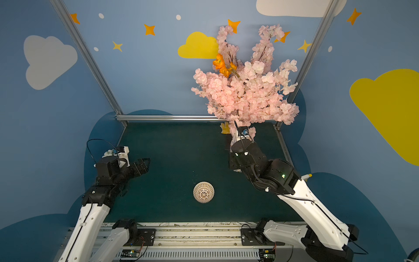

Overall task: Pour the oats into the breakfast bowl
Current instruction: Place the oats bag at the center of the board.

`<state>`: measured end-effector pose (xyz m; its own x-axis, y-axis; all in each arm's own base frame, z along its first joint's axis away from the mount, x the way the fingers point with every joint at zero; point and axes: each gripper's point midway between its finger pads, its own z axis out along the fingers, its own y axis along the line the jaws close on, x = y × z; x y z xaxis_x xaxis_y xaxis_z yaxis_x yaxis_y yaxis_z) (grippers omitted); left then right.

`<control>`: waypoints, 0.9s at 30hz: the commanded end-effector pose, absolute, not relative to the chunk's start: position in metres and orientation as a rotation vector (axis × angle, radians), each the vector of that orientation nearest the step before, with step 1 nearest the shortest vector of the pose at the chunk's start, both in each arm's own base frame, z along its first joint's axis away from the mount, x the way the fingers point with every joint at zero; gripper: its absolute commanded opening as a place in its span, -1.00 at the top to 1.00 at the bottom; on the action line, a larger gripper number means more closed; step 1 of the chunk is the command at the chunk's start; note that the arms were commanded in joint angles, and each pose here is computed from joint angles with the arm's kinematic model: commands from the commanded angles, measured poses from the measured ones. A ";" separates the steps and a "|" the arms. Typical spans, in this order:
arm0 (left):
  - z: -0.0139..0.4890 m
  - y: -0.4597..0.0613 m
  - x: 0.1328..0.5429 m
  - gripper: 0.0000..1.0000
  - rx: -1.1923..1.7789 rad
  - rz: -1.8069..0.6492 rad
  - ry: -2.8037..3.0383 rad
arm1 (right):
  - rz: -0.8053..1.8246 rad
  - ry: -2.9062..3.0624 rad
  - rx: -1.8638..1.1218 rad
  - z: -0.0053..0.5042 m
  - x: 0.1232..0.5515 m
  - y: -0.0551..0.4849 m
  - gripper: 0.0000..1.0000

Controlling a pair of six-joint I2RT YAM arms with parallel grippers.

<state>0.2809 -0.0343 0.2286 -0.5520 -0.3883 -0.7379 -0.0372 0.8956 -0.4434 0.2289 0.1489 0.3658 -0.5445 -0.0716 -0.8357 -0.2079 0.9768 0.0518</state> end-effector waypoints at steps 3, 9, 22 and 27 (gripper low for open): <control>0.242 -0.079 0.283 -0.83 -0.228 -0.627 2.133 | 0.188 2.099 -0.085 0.367 0.227 0.110 1.00; 0.240 -0.142 0.280 -0.80 -0.098 -0.626 2.192 | 0.215 2.225 0.004 0.312 0.220 0.089 1.00; 0.227 -0.244 0.243 -0.59 0.031 -0.852 2.258 | 0.548 2.323 0.039 0.257 0.210 0.128 1.00; 0.225 -0.273 0.230 -0.47 0.051 -0.901 2.249 | 0.571 2.338 0.046 0.250 0.210 0.132 1.00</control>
